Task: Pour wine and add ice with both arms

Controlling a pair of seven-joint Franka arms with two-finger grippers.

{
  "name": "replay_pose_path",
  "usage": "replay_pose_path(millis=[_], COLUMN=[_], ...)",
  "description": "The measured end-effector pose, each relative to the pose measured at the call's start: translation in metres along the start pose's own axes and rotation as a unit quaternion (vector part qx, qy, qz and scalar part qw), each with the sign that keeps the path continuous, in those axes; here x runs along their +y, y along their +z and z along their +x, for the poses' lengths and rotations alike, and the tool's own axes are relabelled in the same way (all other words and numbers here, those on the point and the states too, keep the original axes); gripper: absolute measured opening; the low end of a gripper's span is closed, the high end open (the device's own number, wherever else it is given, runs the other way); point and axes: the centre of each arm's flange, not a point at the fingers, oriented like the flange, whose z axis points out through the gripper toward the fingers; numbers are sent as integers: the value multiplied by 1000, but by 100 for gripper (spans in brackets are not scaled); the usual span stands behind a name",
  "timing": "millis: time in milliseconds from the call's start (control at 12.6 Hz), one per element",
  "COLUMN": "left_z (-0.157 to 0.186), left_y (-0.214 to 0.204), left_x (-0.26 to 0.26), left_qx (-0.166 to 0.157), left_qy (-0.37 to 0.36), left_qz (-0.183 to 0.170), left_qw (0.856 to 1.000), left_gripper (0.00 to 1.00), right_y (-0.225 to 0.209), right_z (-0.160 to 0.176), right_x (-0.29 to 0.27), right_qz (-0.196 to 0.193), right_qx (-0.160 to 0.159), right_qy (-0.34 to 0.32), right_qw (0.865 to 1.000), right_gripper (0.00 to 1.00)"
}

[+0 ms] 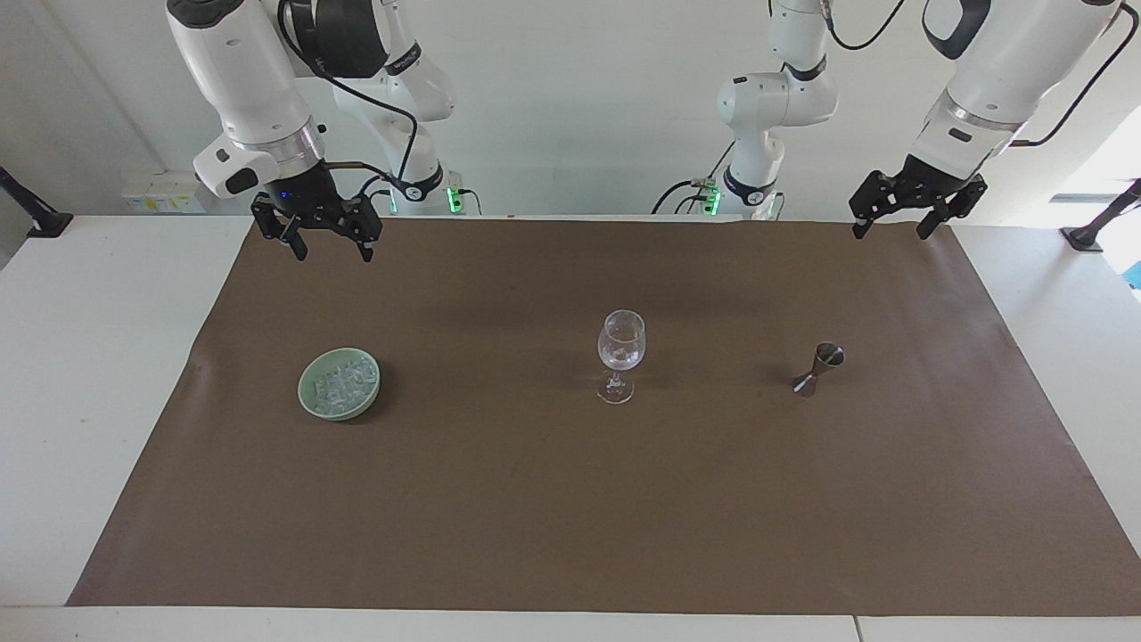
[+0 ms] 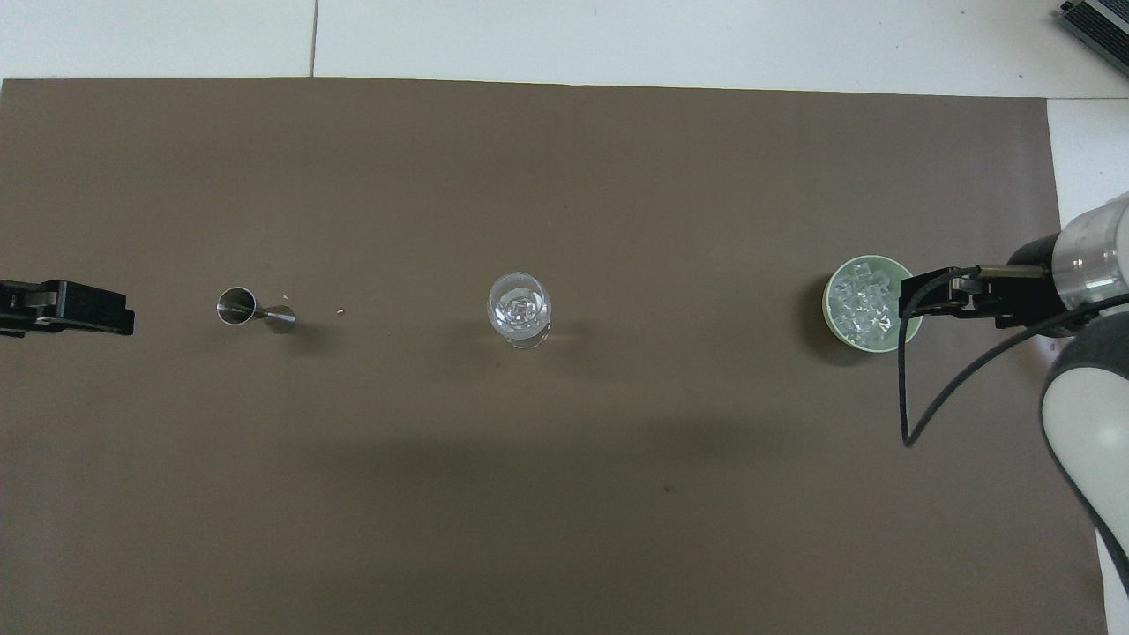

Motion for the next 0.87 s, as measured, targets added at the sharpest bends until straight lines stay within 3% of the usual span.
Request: replay_pose_path(millis=[874], left_z=[-5], left_y=[-8], left_x=[-2], left_qx=[7], left_qy=[-2], left_qz=[0], left_qw=[1000], left_gripper=[100], right_y=[-2], right_z=[-1], right_x=[1], right_qz=[0], right_qx=[2], right_qy=[-1], right_qw=[1000], right_gripper=[100])
